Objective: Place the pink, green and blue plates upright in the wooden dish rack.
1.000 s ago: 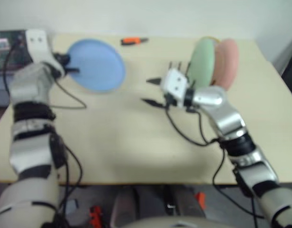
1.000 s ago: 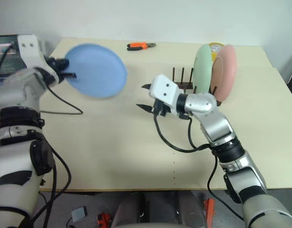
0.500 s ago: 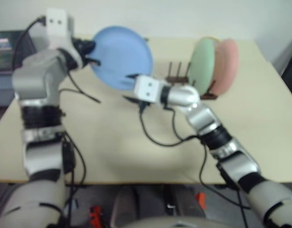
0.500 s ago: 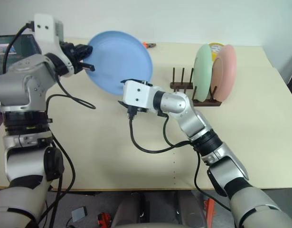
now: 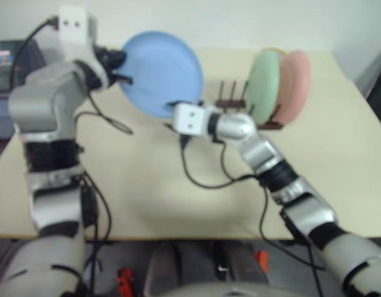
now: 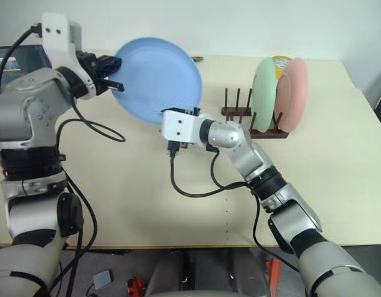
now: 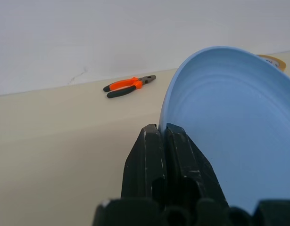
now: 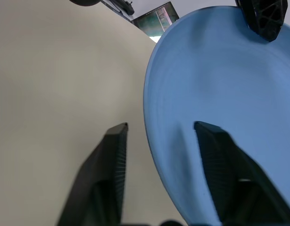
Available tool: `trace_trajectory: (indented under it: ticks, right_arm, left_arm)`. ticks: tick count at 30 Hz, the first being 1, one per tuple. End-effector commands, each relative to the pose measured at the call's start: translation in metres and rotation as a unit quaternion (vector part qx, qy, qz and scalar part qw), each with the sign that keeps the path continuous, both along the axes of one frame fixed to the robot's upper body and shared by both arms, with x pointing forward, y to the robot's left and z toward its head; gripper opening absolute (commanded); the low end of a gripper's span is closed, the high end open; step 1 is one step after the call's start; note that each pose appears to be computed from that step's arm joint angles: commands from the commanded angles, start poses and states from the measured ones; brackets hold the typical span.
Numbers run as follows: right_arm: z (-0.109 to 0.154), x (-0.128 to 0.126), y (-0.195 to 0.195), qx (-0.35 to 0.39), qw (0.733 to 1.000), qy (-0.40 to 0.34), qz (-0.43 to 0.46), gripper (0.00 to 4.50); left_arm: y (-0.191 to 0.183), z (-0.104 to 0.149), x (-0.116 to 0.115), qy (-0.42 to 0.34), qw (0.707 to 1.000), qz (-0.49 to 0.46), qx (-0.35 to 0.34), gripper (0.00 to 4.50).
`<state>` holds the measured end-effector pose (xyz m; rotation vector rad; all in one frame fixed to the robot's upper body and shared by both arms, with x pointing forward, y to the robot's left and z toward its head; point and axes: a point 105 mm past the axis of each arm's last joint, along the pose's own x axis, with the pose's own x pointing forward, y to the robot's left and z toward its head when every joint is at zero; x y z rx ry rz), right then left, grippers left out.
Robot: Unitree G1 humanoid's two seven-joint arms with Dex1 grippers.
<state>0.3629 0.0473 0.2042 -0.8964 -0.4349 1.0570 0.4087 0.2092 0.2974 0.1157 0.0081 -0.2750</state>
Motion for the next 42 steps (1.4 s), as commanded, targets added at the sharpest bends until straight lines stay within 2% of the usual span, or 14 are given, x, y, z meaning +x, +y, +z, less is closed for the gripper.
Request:
trace_trajectory:
  ticks: [1,4,17,20,28,34,38,40,42]
  right_arm:
    - [0.01,-0.004,0.004,0.005,1.0,-0.024,0.011,1.03]
    - [0.009,-0.003,0.003,0.002,1.0,-0.026,0.009,0.03]
    - [0.016,0.001,-0.001,0.021,0.999,-0.039,-0.008,0.03]
    - [0.02,0.001,-0.003,0.03,0.998,-0.045,-0.01,0.0]
    - [0.034,0.0,-0.005,0.07,0.996,-0.059,-0.009,0.0]
    - [0.051,-0.002,-0.009,0.114,0.992,-0.057,-0.002,0.0]
    - [0.06,-0.002,-0.017,0.145,0.989,-0.039,0.003,0.0]
    - [0.069,0.001,-0.026,0.183,0.983,-0.012,0.003,0.0]
    - [0.087,0.004,-0.041,0.26,0.965,0.044,0.006,0.0]
  left_arm:
    - [0.0,0.025,-0.009,-0.043,0.999,-0.002,0.001,0.0]
    - [-0.002,0.025,-0.01,-0.043,0.999,-0.008,-0.009,0.0]
    - [-0.004,0.016,-0.009,-0.028,1.0,-0.014,-0.001,0.0]
    - [-0.005,0.016,-0.009,-0.025,0.999,-0.022,-0.002,0.81]
    - [-0.007,0.018,-0.014,-0.037,0.998,-0.043,0.013,3.66]
    - [-0.012,0.05,-0.036,-0.112,0.986,-0.121,-0.006,3.66]
    - [-0.011,0.083,-0.082,-0.233,0.943,-0.238,-0.024,3.66]
    - [-0.007,0.08,-0.099,-0.235,0.927,-0.288,-0.045,3.66]
    - [-0.006,0.053,-0.11,-0.196,0.923,-0.329,-0.033,3.66]
